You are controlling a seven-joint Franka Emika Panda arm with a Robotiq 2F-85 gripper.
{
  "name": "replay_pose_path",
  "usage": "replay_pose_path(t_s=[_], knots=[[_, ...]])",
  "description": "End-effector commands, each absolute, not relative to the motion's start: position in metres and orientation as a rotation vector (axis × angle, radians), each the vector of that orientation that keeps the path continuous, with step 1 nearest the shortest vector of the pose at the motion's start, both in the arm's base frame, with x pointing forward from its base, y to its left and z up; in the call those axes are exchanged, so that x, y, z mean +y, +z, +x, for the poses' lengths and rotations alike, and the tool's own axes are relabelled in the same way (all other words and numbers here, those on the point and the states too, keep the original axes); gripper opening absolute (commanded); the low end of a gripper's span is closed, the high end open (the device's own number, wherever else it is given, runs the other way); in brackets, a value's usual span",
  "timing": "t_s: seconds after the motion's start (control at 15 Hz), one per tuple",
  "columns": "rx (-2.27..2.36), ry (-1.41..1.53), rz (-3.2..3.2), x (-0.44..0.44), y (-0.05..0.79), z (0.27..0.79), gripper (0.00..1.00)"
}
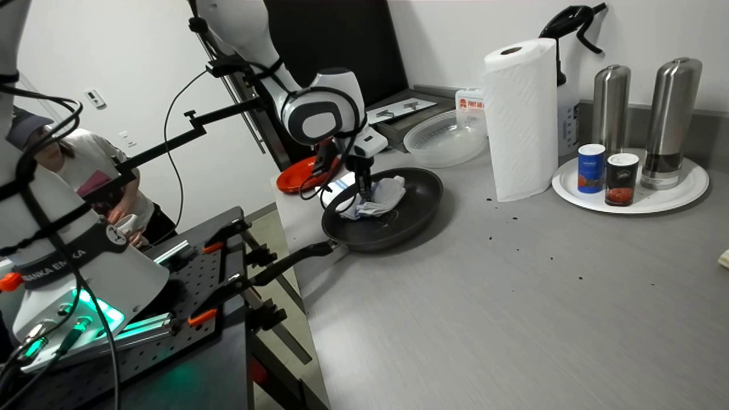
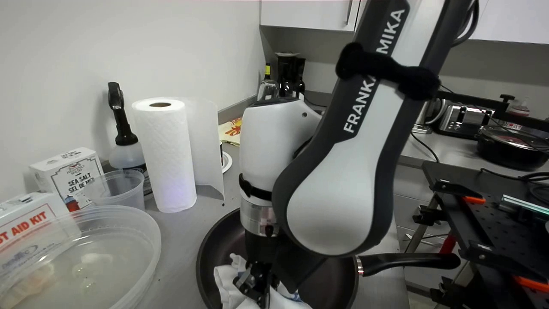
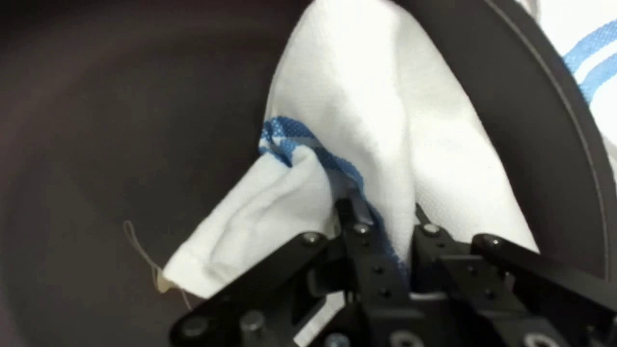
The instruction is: Use the towel to wipe the pan
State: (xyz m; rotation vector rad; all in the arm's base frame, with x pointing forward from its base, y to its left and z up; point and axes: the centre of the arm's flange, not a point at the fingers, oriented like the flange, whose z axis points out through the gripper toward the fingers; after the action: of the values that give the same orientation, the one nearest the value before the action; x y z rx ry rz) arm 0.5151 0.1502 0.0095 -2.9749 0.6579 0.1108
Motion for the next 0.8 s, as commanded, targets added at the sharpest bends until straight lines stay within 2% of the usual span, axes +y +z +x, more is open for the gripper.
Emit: replay_pose_path(t_s=[0.0,0.73], knots=[[0.697,0.182,-2.927,0.169,0.001,0.496,0.03],[0.718,0.223,-2.763,0.172,0.056,0.54,0.03]])
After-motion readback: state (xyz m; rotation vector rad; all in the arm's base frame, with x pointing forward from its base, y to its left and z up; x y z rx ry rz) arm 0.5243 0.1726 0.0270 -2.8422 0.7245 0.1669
